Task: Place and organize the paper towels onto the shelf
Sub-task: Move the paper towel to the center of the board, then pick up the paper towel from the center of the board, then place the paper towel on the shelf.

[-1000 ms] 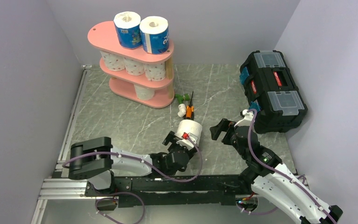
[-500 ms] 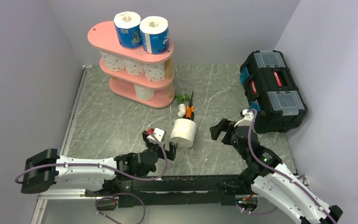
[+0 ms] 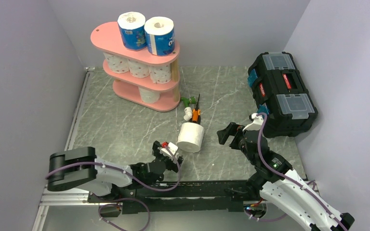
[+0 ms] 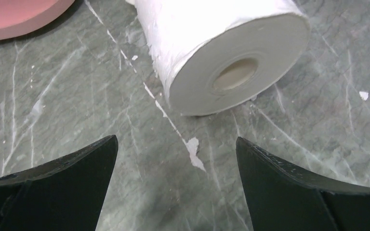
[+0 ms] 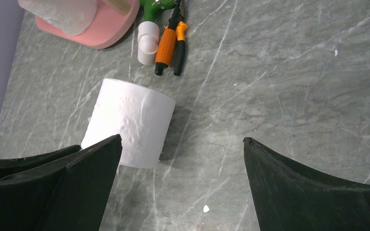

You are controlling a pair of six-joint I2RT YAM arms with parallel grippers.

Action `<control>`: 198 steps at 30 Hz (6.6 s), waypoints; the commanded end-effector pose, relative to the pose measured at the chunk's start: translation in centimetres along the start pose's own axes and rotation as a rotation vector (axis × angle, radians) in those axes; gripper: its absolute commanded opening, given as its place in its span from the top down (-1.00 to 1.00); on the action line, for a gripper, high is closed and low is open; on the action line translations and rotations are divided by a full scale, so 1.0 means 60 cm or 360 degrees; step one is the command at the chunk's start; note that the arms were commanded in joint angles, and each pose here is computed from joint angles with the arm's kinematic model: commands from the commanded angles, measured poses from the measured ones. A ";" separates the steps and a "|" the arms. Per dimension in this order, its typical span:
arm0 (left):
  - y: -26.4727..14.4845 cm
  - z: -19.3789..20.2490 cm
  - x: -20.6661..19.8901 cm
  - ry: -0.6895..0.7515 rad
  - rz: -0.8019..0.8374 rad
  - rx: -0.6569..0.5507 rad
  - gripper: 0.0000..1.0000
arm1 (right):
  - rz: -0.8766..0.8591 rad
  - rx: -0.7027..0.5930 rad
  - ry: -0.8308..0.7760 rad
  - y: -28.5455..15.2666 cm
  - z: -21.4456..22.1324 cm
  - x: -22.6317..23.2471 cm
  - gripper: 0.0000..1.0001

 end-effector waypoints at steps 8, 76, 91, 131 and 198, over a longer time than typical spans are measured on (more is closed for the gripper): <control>0.037 -0.060 -0.011 -0.0120 -0.0116 -0.0279 -0.98 | -0.0018 -0.0031 0.0003 -0.007 -0.009 0.004 -1.00; -0.113 -0.195 0.164 -0.0685 -0.0375 0.0866 1.00 | -0.0068 0.0054 0.0000 0.034 0.005 0.032 -0.99; -0.060 -0.169 0.257 -0.1750 -0.0782 0.1056 1.00 | -0.0066 0.0069 0.0017 0.036 0.006 0.036 -0.99; 0.083 -0.184 0.344 -0.2670 -0.1425 0.0621 1.00 | -0.0010 0.0079 -0.0026 0.050 0.007 0.036 -0.99; 0.232 -0.195 0.334 -0.2640 -0.1000 0.0490 -0.12 | 0.0040 0.0094 -0.0106 0.059 0.011 0.024 -1.00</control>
Point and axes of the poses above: each gripper's point midway between its finger pads, its own y axis out along the fingers, its own x axis along the line the jaws close on, z = x × y, the point moved 6 cm from there along -y, back along the fingers, and after that the axes turned 12 degrees about y, right-handed, at the moved point
